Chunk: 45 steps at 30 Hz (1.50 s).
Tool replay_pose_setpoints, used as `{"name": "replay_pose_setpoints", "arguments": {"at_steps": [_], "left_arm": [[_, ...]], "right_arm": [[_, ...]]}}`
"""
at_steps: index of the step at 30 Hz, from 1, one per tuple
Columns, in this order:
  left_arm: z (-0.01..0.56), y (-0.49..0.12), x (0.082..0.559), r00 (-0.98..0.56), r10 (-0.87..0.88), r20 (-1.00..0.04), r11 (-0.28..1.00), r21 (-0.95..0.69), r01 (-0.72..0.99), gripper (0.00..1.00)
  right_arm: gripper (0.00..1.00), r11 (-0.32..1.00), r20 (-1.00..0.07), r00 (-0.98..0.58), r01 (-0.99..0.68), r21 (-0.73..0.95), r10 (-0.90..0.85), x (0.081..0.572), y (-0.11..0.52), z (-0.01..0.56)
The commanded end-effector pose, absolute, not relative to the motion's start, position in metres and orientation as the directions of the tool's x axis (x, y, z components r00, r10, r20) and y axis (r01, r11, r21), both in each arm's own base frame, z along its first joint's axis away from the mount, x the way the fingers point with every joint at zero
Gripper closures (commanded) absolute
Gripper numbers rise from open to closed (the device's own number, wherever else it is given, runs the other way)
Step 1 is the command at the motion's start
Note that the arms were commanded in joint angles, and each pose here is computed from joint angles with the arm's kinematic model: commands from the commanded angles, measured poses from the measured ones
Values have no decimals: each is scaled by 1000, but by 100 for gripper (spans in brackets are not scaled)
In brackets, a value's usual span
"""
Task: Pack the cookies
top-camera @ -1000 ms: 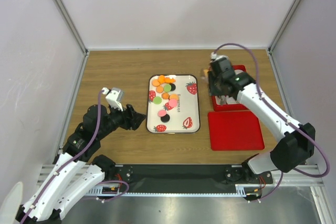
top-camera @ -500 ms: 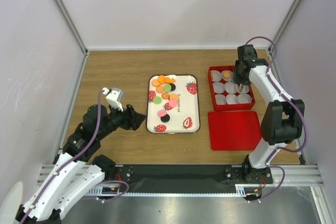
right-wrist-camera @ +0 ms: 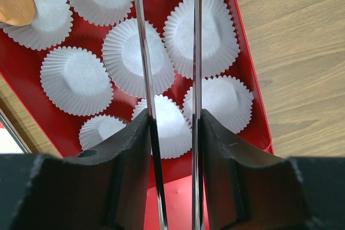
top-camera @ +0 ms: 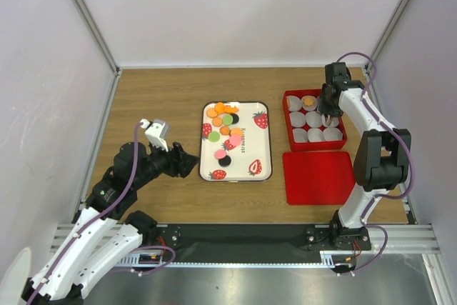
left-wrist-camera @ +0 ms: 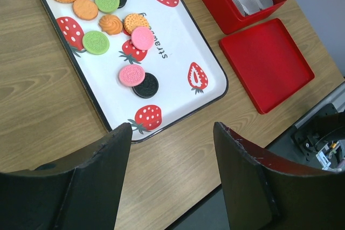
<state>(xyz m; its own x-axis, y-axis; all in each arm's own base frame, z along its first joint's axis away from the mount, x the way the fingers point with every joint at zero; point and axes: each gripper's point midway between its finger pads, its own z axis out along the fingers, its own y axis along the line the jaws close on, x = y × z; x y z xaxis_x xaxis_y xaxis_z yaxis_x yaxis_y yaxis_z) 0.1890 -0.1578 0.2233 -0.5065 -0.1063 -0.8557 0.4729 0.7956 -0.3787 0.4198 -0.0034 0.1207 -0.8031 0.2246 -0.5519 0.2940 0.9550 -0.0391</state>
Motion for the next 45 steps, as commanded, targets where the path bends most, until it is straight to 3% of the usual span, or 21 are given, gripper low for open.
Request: {"name": "replay_pose_setpoints", "arguments": {"at_steps": [1,18,25,30,37,45], "left_arm": [[228,-163,191,-491,-115,-863,781,-385,493,32],[226,-163,193,-499,-111,-859,786,-384,486,32],[225,-163,193,-498,-109,-860,786,-382,486,32],[225,-163,193,-501,-110,-859,788,-382,483,32],[230,-161,192,-492,-117,-863,791,-381,479,32],[242,-150,190,-453,-153,-878,808,-375,455,32]], "right_arm": [[58,950,-614,-755,310,-25,230,429,-9,136],[45,949,-662,-712,314,-1,235,413,-13,170],[48,963,-699,-681,266,40,217,399,3,201],[48,993,-718,-687,109,53,114,374,62,211],[48,977,-713,-693,-205,50,-109,302,182,202],[48,913,-677,-686,-405,51,-267,238,253,175]]}}
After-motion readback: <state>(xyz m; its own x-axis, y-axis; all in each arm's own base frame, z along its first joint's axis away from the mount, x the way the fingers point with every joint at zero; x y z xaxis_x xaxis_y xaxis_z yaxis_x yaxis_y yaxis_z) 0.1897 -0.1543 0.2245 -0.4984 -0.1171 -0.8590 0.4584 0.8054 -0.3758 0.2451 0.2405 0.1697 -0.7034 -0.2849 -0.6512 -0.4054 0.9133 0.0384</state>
